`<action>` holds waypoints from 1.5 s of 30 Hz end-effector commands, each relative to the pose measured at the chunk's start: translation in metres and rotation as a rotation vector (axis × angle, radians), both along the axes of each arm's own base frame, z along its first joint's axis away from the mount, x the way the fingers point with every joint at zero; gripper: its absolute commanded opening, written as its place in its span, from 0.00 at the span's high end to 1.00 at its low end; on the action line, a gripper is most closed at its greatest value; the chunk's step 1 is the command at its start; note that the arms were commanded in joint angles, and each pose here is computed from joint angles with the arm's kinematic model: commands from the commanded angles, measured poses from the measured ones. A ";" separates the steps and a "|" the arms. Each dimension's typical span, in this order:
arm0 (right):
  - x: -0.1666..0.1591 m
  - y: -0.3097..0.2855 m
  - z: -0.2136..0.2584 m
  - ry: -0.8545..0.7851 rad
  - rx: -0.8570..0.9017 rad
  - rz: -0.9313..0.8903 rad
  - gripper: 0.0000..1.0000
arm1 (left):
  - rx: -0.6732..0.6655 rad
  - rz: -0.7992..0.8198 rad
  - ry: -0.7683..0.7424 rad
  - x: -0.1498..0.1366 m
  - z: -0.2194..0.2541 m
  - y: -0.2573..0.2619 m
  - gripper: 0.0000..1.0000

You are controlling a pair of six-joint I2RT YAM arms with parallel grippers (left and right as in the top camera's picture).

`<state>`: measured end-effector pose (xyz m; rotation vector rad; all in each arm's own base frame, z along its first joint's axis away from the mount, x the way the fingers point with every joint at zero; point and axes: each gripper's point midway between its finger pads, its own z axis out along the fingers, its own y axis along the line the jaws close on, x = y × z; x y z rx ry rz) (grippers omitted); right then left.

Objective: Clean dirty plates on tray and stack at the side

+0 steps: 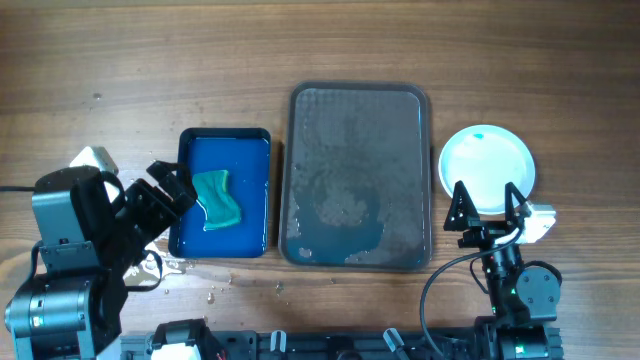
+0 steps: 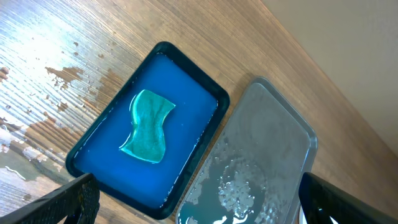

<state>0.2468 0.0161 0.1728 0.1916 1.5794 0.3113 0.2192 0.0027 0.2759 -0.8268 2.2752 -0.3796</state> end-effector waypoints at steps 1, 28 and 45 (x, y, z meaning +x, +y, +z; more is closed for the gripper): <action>-0.001 0.002 0.003 -0.017 -0.002 0.013 0.00 | 0.009 -0.021 -0.015 0.000 0.004 -0.001 0.00; -0.001 0.002 0.003 -0.017 -0.001 0.013 0.00 | 0.147 -0.211 -0.778 0.025 -0.115 -0.029 0.00; -0.001 0.002 0.003 -0.017 -0.001 0.013 0.00 | 0.146 -0.211 -0.777 0.025 -0.115 -0.029 0.00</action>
